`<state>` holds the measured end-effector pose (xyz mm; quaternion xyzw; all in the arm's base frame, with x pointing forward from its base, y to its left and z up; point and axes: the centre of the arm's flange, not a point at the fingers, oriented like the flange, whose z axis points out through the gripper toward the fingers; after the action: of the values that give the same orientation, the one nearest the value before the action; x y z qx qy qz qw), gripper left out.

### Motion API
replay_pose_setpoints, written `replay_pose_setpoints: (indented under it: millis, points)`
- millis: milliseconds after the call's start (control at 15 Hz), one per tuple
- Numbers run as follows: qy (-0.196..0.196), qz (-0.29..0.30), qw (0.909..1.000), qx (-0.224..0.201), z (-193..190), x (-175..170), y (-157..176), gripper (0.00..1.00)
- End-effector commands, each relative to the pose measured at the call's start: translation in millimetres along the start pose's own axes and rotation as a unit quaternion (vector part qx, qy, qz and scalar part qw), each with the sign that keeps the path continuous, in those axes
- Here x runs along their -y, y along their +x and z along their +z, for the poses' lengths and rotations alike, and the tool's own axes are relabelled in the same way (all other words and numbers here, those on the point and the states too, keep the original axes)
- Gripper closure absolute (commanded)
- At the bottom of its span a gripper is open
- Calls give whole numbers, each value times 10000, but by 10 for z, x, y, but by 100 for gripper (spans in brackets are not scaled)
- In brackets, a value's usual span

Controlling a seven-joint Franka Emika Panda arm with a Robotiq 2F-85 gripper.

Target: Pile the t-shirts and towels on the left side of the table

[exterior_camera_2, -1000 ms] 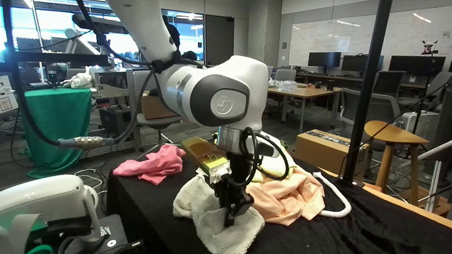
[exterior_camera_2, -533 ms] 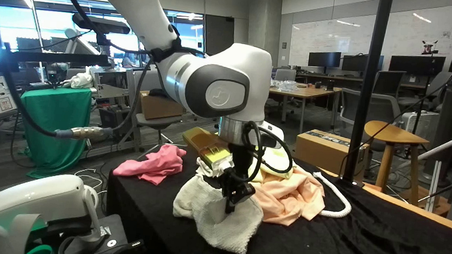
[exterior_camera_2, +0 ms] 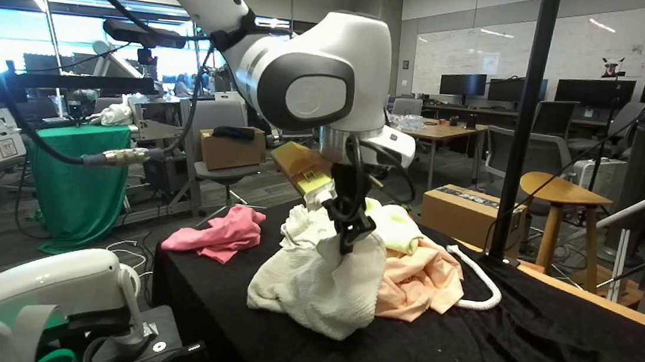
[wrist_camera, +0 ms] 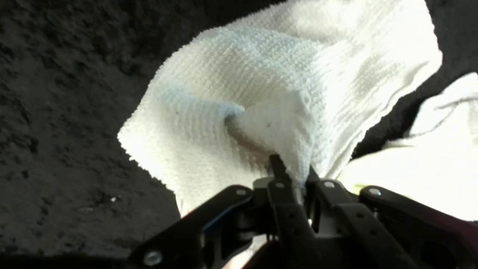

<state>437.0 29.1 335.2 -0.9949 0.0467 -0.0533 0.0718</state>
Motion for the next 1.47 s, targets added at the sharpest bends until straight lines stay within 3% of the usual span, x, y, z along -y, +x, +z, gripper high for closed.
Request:
replay_pose_setpoints:
  millis: [0,733,867,1133,1200,1267,1400]
  points:
    - [95,335,9972,-663,-351,303,329,93]
    - [19,1193,9740,-1926,-1005,1342,1359,94]
    - [-72,1204,9741,-1913,-988,1405,1428,94]
    - [-552,631,9844,-1548,-671,1553,1348,98]
    - [-686,459,9862,-1434,-550,1608,1314,95]
    - [-795,256,9881,-1289,-463,1670,1277,71]
    - [-968,-76,9899,-1031,-274,1818,1205,67]
